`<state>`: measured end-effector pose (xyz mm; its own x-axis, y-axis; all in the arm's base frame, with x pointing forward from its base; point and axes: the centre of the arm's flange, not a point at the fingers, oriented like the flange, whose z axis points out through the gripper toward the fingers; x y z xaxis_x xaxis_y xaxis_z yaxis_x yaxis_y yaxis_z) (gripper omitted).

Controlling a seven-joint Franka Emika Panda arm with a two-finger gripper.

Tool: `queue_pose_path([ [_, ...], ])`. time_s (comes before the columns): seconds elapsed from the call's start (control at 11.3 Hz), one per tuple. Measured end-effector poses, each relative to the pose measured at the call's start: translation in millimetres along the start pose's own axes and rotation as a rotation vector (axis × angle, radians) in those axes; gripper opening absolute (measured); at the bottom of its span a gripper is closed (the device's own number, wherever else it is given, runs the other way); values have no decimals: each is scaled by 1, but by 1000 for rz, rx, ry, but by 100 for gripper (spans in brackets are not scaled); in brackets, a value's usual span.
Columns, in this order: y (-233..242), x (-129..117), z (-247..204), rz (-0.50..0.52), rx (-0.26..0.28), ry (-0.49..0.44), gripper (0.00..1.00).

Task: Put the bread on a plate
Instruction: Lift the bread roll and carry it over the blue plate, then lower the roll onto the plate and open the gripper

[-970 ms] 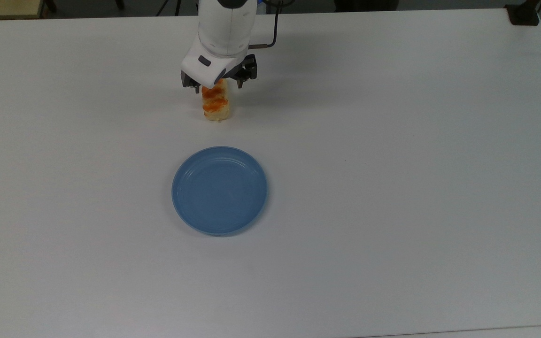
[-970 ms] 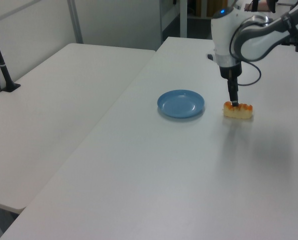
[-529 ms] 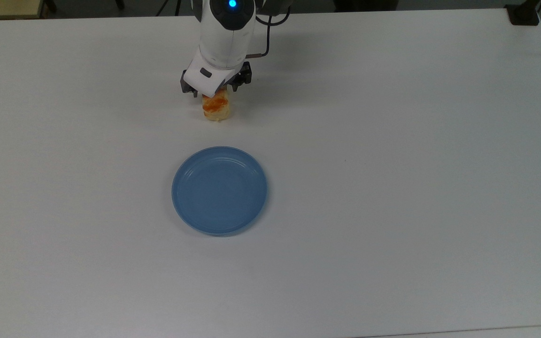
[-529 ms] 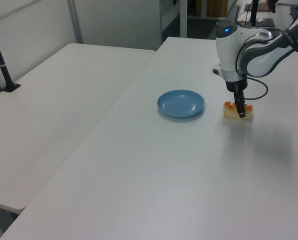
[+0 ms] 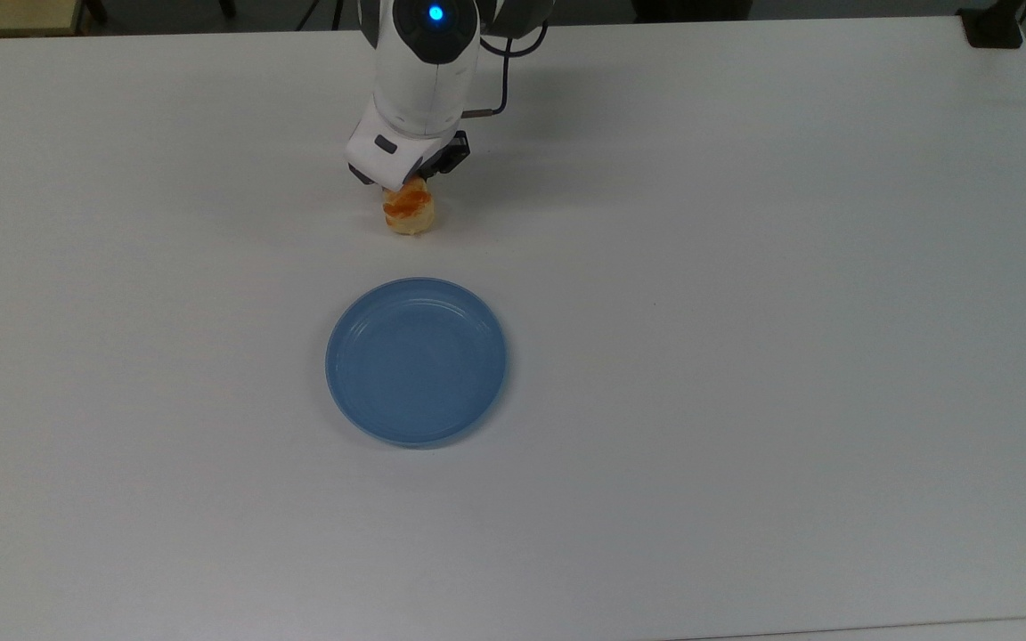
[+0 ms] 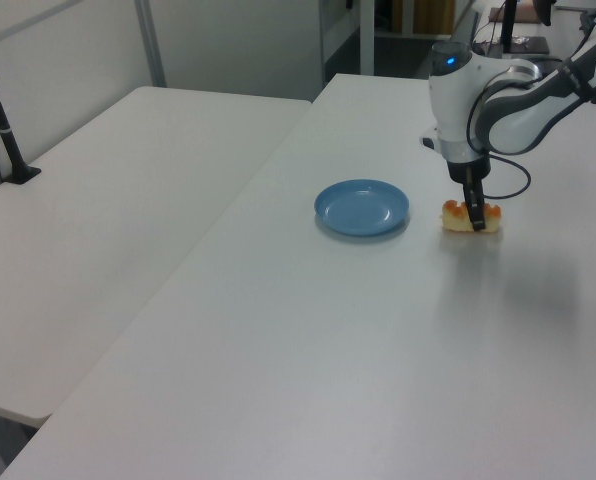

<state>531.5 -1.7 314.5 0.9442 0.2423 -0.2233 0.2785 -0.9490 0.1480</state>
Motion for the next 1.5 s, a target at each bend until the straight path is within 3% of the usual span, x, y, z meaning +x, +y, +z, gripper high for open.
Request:
queue_pose_path([
  [0.26,17,20,-57,29,-17,109,33],
  [0.62,30,52,-125,75,41,278,33],
  [0.79,33,90,-124,87,45,316,35],
  [1.06,31,140,-87,98,27,314,36],
  [1.23,26,159,-56,117,20,323,42],
  [1.5,26,165,-53,122,18,328,80],
])
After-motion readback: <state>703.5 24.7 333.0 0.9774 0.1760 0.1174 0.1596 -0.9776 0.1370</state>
